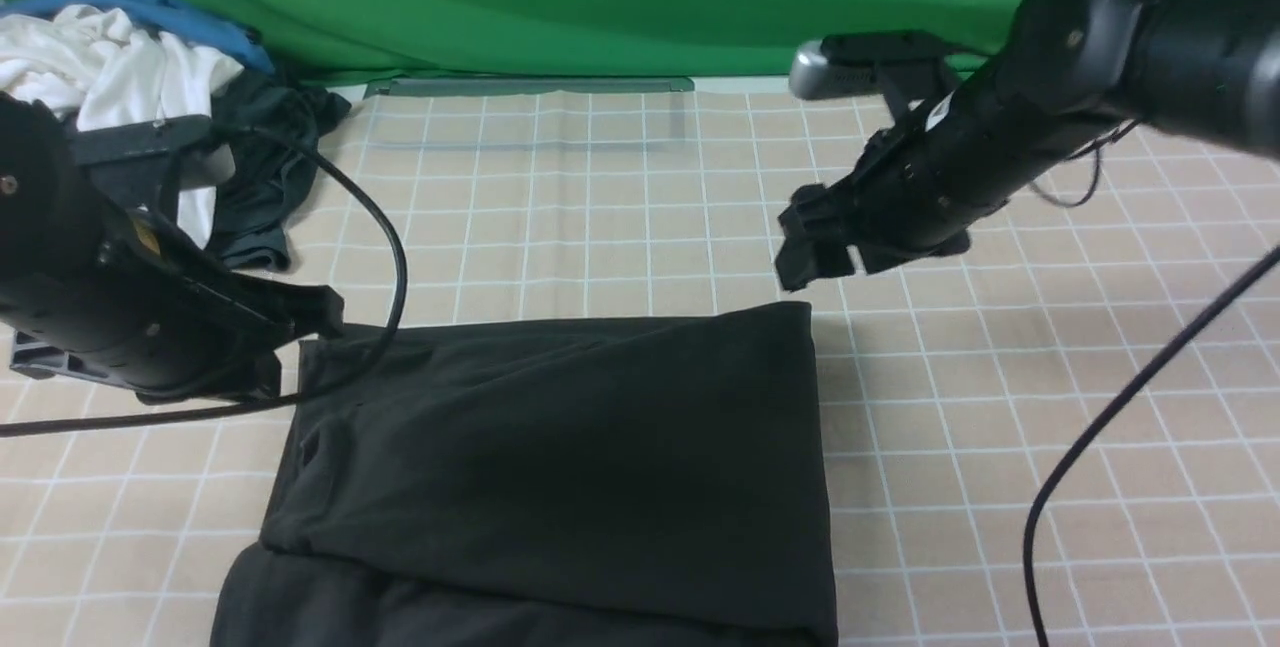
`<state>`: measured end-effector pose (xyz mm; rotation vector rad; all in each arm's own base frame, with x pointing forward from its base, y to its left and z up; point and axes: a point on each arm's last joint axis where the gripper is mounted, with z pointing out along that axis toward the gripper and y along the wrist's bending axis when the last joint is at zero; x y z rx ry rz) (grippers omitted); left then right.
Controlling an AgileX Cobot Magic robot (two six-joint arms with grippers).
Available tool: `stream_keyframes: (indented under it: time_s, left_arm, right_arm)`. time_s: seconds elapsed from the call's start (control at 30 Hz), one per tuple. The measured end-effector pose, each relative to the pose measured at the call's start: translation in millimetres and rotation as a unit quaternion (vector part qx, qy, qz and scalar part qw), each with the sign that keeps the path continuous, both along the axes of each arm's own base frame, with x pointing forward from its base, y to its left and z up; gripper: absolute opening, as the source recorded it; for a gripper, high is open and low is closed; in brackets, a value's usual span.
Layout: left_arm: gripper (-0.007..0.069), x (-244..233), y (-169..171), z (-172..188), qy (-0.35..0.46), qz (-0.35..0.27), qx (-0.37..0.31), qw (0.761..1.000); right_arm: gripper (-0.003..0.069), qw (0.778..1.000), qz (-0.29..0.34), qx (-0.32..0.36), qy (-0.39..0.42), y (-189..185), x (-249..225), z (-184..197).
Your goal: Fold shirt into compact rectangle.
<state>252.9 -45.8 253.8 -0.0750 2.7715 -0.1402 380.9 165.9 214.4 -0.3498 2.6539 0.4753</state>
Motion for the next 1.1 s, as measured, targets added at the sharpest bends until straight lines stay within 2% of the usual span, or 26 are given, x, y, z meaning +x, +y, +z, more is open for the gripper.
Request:
stream_keyframes:
  time_s: [0.1, 0.2, 0.27, 0.33, 0.37, 0.4, 0.47, 0.6, 0.8, 1.1]
  left_arm:
    - [0.0019, -2.4, -1.8, -0.4, 0.012, -0.008, -0.007, 1.0]
    - [0.0019, -3.6, -4.1, -0.6, 0.018, -0.015, -0.018, 1.0]
    - [0.0019, -3.9, -5.3, -0.5, 0.02, -0.014, -0.026, 0.999]
    - [0.0019, -4.0, -6.1, -0.4, 0.02, -0.016, -0.03, 0.999]
    - [0.0019, -4.0, -6.2, -0.4, 0.02, -0.017, -0.03, 0.999]
    - [0.0019, -4.1, -7.1, -0.3, 0.02, -0.019, -0.035, 0.999]
    - [0.0019, -4.2, -7.8, -0.2, 0.021, -0.021, -0.039, 0.999]
    - [0.0019, -4.5, -8.7, 0.4, 0.02, -0.023, -0.044, 0.999]
    - [0.0019, -9.3, -8.2, 7.4, 0.011, -0.028, -0.045, 0.999]
    - [0.0019, -28.9, -4.4, 38.3, -0.053, -0.032, -0.051, 0.997]
  right_arm:
    - [0.0596, 1.0, -0.01, 0.01, 0.025, 3.6, 3.9, -18.8]
    - [0.0544, 0.999, -0.016, 0.012, 0.045, 5.8, 6.9, -36.5]
    - [0.0445, 0.998, -0.017, 0.014, 0.051, 7.0, 8.3, -43.3]
    - [0.0302, 0.998, -0.019, 0.022, 0.053, 8.4, 8.9, -45.8]
    - [0.027, 0.998, -0.019, 0.023, 0.054, 8.6, 9.0, -46.4]
    - [0.0163, 0.998, -0.016, 0.025, 0.053, 9.5, 9.9, -47.5]
    - [0.009, 0.998, -0.01, 0.024, 0.052, 10.5, 11.8, -50.0]
    - [0.0087, 0.999, -0.006, 0.024, 0.047, 10.5, 13.1, -50.2]
    - [0.0087, 0.999, -0.012, 0.029, 0.003, 4.4, 31.2, -30.2]
    - [0.0087, 0.997, -0.06, 0.03, -0.038, -24.9, 55.0, -24.1]
